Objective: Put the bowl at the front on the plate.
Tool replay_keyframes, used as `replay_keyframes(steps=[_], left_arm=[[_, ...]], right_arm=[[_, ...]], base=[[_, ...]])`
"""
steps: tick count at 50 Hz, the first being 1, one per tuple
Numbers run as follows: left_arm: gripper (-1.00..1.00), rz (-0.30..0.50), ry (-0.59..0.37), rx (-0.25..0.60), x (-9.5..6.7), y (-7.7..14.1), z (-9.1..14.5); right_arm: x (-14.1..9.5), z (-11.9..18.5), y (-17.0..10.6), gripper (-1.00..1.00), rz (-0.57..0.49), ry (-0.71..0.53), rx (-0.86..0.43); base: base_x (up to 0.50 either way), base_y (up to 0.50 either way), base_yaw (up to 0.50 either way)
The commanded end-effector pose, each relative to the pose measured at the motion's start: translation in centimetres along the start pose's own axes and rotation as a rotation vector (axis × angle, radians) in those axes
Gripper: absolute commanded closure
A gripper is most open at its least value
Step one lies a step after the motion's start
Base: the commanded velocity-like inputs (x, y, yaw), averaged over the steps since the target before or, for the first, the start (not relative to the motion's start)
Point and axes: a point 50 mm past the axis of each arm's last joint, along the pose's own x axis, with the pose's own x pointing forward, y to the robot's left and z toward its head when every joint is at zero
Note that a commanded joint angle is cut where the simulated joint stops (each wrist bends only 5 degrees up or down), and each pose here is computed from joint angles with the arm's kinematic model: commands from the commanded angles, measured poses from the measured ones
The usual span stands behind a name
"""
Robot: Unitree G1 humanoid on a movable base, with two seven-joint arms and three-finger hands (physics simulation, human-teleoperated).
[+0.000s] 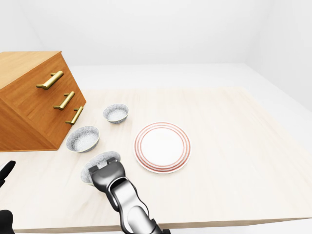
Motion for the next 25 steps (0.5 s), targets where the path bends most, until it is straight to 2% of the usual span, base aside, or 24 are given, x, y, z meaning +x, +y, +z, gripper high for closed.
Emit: replay_keyframes(steps=[1,10,16,25], left_arm=[[-1.0,0.0,0.0,0.005,0.0,0.0,-0.1],[-1.0,-0.001,0.004,0.013,0.0,0.0,-0.2],[-1.0,-0.001,0.013,0.02,0.1,-0.1,-0.5],[-1.0,-0.006,0.009,0.006,0.2,-0.3,-0.3]], right_arm=[[-2.0,-0.3,-1.5,1.0,-0.114,0.055,-0.068],[-2.9,-0.8,-2.4,1.0,-0.167,0.066,-0.053],[-4.4,-1.1,-5.0,1.0,-0.3,0.096,-0.068],[-7.3,-3.4,-8.4,1.0,-0.491,0.204,-0.061]], base=[[0.0,0.0,0.0],[0.0,0.0,0.0],[0.0,0.0,0.0],[0.0,0.0,0.0]])
